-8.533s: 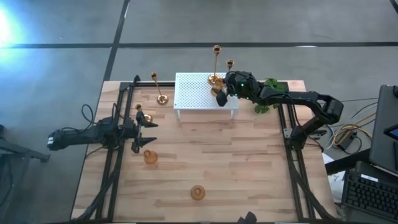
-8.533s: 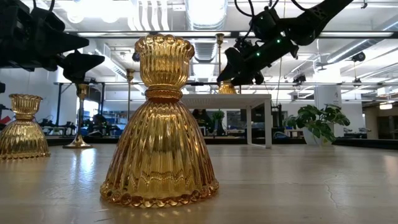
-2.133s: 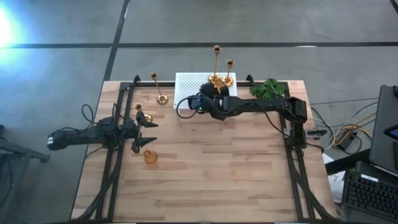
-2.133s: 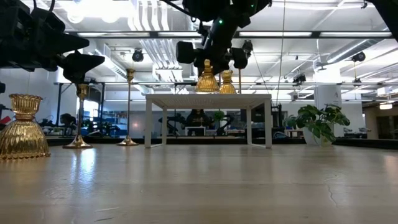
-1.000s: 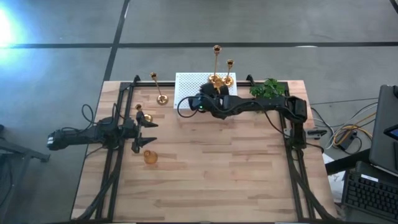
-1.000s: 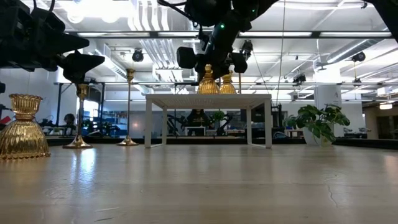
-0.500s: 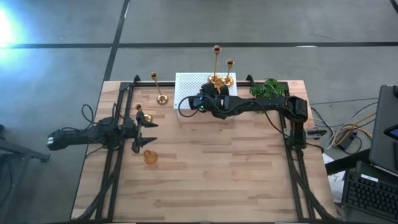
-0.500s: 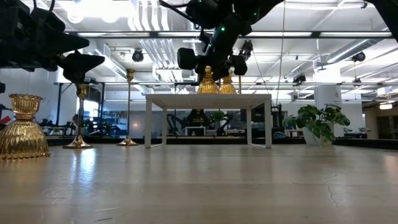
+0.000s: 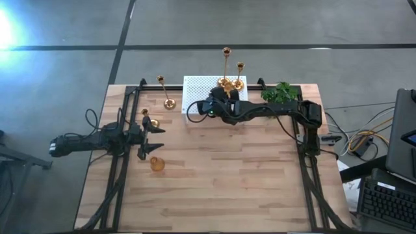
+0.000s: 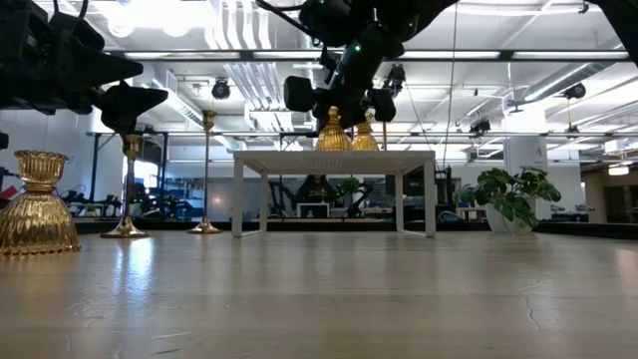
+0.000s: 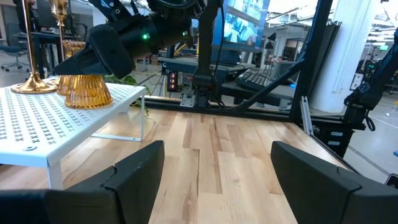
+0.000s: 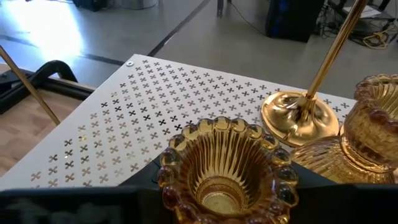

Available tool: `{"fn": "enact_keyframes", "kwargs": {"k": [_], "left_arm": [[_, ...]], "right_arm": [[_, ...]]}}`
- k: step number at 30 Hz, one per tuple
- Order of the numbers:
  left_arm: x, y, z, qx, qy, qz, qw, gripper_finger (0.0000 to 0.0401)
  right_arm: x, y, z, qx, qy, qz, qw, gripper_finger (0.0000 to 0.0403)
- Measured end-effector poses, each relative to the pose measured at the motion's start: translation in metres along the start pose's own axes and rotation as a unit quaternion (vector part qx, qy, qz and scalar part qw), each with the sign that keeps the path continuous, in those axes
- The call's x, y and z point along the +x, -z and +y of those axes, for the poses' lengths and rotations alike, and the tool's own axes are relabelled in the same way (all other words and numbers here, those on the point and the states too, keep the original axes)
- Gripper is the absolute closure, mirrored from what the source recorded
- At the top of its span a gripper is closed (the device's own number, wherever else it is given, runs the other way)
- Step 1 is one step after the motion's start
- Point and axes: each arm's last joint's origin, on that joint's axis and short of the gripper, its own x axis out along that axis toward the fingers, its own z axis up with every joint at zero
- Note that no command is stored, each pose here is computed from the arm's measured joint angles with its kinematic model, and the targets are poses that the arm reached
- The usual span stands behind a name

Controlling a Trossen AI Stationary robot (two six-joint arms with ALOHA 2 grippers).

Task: Pick & Place candle stick holders
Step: Put the bottom orange candle holder on the shelf

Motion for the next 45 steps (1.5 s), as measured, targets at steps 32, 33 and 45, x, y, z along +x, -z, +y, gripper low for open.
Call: {"fn": "enact_keyframes", "kwargs": {"k": [32,33,45], "left_arm": [[0.0000,0.0000,0.0000,0.000,0.000,0.000,1.000,0.0101],[0.0000,0.0000,0.0000,0.000,0.000,0.000,1.000,0.0101],[0.0000,0.0000,0.0000,0.000,0.000,0.000,1.000,0.0101]], "right_arm": [[0.0016,0.0033,0.0001,-0.001,-0.001,0.002,1.000,0.0231],[0.0017,0.0037,0.0001,-0.001,-0.002,0.002,1.000,0.0226],[0.0027,0.0056,0.0005,-0.013,-0.006,0.008,1.000,0.0134]]}}
